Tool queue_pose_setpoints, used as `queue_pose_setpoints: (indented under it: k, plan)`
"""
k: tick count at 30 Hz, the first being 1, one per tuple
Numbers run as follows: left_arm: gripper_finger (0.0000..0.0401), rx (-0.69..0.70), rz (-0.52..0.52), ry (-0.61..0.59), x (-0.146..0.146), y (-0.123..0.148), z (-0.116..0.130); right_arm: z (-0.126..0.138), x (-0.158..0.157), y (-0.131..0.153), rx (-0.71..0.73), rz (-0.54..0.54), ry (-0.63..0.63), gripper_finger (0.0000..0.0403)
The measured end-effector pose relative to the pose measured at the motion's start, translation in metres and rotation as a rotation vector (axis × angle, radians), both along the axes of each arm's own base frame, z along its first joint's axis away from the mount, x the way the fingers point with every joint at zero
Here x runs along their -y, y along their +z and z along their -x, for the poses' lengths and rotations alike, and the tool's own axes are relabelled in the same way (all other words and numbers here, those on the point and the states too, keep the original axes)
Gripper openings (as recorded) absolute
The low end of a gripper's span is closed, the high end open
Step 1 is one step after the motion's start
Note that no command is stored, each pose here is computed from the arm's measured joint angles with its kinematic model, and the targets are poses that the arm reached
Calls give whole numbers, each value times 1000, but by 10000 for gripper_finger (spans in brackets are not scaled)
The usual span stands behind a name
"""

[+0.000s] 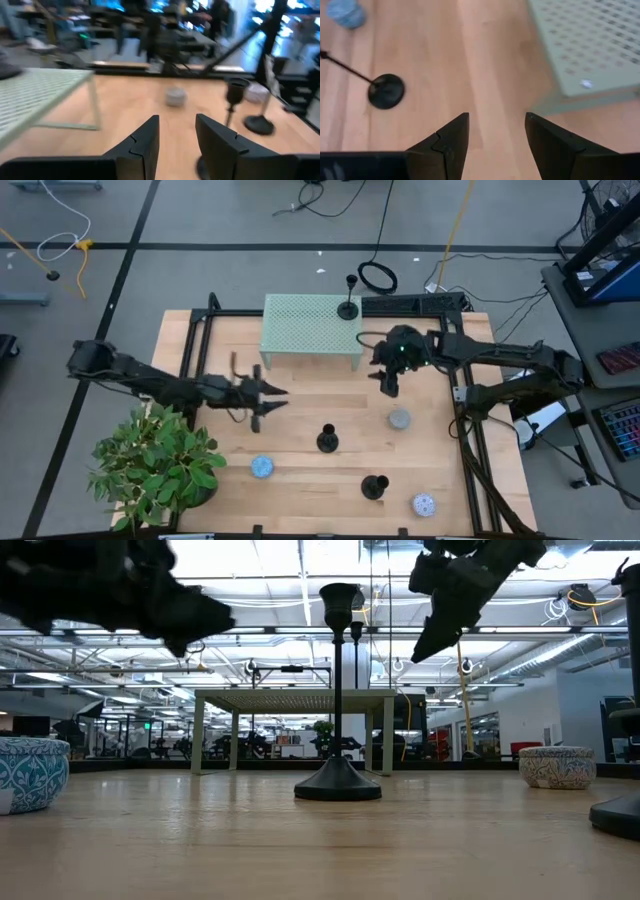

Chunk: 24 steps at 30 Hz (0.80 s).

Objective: Pick & Place candle stick holders
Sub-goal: Put the top black candle holder on the shelf

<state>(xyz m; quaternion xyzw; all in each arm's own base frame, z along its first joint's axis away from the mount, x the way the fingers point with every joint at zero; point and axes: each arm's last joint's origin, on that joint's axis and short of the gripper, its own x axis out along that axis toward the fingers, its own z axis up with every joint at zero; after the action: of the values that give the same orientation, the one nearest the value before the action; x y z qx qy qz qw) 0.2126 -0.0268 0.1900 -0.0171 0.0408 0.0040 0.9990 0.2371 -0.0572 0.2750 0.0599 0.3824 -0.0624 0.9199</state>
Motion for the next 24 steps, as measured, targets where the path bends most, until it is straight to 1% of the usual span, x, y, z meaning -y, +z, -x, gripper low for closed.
queue_pose_setpoints:
  k: [4,9,11,17,20,24]
  plan:
    - [131,-82,-40,-114,10,-4,-32,-3,-10,-8,22,5,44,185]
    - [131,-156,-58,-206,18,-6,-67,-3,-18,-18,4,-14,58,184]
    - [131,-184,-78,-240,20,-8,-79,-2,-20,-22,-7,-27,56,182]
    - [131,-236,-87,-382,28,-19,-109,2,-26,-37,-54,-34,78,181]
    - [131,-253,-95,-399,29,-24,-119,4,-26,-41,-66,-41,72,180]
    - [131,-249,-78,-384,25,-23,-128,5,-26,-47,-74,-44,70,180]
